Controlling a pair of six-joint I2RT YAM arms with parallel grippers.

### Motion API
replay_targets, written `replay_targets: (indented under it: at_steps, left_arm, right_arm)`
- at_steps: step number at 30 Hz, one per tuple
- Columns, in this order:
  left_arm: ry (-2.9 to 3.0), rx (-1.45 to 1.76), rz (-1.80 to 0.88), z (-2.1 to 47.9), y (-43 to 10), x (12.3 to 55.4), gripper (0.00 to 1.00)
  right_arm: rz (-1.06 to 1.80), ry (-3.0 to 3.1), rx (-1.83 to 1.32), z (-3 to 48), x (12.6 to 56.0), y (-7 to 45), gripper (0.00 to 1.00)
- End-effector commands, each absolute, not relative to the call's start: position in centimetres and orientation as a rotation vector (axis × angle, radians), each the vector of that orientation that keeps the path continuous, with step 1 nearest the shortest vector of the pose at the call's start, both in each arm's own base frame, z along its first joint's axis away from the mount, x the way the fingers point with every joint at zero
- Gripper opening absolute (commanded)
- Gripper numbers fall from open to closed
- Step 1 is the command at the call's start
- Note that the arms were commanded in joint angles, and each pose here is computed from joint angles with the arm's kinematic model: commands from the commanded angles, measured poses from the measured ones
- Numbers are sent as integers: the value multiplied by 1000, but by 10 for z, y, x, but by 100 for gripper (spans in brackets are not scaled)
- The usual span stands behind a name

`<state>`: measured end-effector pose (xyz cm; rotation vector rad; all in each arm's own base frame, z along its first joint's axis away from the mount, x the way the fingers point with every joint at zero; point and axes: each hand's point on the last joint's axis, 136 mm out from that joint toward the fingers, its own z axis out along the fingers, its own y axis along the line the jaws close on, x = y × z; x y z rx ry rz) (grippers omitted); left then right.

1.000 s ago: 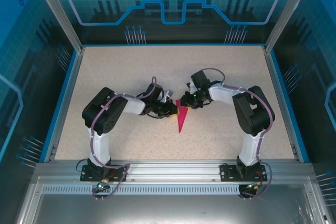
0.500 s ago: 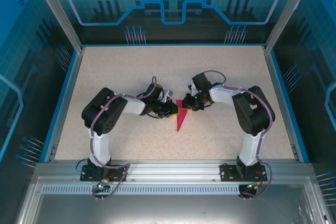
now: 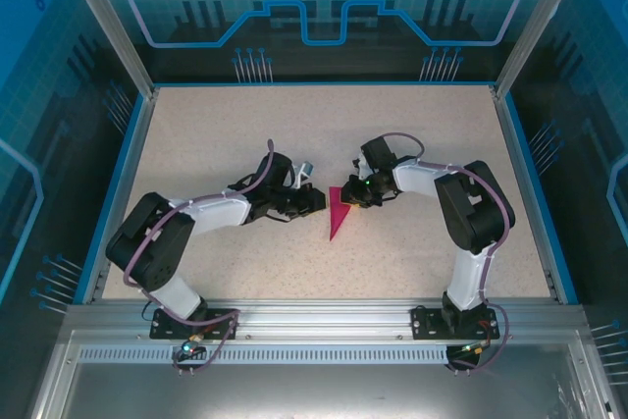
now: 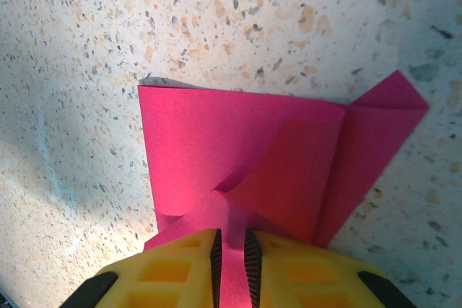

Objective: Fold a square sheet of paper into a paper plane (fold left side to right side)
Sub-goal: Fold the wing for the fifth time at the center of the table.

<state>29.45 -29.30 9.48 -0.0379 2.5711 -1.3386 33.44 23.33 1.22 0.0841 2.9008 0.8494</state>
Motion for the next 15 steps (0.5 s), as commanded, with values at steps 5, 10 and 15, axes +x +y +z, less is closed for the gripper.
replay_targets:
  at_steps: [5, 10, 15]
  left_arm:
    - [2626, 2, -1533, 104, -328, 273, 12]
    - [2685, 29, -1537, 91, -347, 270, 12]
    - [2754, -17, -1446, 68, -341, 270, 12]
  right_arm:
    - [750, 3048, 152, -27, 307, 218, 20]
    - [754, 3051, 146, -26, 306, 219, 20]
    - [753, 3050, 143, -25, 307, 219, 20]
